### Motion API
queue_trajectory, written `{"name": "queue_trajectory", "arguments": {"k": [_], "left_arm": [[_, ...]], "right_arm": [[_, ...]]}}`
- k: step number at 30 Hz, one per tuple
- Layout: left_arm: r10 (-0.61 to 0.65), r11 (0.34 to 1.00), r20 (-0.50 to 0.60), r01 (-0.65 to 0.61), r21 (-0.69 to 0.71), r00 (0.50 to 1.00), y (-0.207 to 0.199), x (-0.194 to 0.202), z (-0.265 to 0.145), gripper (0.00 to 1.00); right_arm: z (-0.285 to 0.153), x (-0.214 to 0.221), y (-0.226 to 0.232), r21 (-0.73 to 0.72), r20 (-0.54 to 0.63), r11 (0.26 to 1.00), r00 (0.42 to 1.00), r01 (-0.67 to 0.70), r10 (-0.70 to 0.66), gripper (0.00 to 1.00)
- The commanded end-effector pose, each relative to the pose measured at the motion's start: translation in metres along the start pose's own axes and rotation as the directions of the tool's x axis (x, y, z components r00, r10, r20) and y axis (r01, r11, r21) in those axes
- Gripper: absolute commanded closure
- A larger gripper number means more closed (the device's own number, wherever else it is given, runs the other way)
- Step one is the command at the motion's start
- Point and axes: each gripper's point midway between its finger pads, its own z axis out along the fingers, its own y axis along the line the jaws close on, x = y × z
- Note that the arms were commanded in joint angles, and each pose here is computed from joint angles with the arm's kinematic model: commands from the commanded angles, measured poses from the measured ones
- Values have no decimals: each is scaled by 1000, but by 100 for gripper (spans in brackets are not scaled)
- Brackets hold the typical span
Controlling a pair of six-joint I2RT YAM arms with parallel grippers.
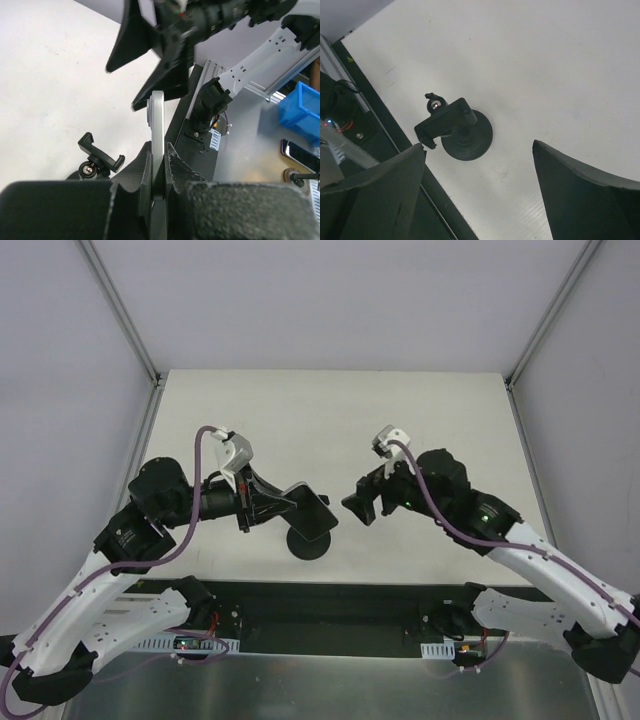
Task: Place the phone on the phone stand
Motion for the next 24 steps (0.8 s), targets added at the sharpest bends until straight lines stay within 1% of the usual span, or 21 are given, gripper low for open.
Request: {"name": "queue_trajectory", "arguments": {"k": [1,2,3,4,5,6,7,8,9,10,13,14,16,17,19,20,21,24], "left_arm": [[-69,997,46,70,-23,997,2,-13,3,100],[-85,996,47,86,-19,995,0,-14,3,100],[-95,995,41,96,-14,995,0,-15,5,100],[-100,995,36,100,-1,994,-2,-15,6,100],[-107,994,33,106,16,994,-6,-17,6,100],[-110,994,33,110,25,993,-7,-19,8,100],[-109,994,42,107,37,993,-9,-21,8,100],[-119,991,41,117,61,992,-13,-21,8,100],[-112,991,56,107,80,992,-16,-26,9,100],[-119,989,54,113,95,991,-19,-26,9,100],[-132,983,43,125,132,990,-25,-26,10,100],[-138,981,37,132,140,990,-26,-25,10,100],[-148,975,40,139,170,988,-31,-26,9,100],[-160,973,36,151,175,987,-31,-24,10,100],[-182,967,40,172,189,982,-33,-26,11,100],[-189,965,43,177,194,981,-34,-26,11,100],[-198,963,42,187,195,979,-34,-26,12,100],[-242,953,54,227,198,969,-34,-30,14,100]], "right_arm": [[-40,-9,20,-111,88,994,996,-23,33,8],[-49,-11,47,-265,104,964,994,-6,35,7],[-54,-9,60,-337,116,942,992,-2,44,6],[-57,-19,71,-397,163,918,985,17,53,6],[-62,-20,86,-480,164,877,984,21,66,6],[-60,-18,93,-518,141,855,985,-11,98,6],[-58,-24,98,-539,167,842,981,5,101,7],[-55,-25,100,-541,168,841,981,7,100,7],[-50,-23,105,-555,132,831,983,-33,127,8],[-47,-24,108,-561,132,827,983,-36,132,9],[-40,-27,119,-598,125,800,981,-43,146,17],[-37,-25,122,-609,108,791,983,-54,150,26],[-37,-30,128,-638,112,768,980,-59,168,41],[-38,-28,133,-656,102,752,980,-62,170,56],[-39,-29,137,-678,107,732,977,-65,185,74],[-42,-29,139,-690,116,721,975,-59,191,91],[-43,-30,139,-691,130,720,972,-55,198,99],[-48,-39,136,-676,197,736,953,-39,231,99]]}}
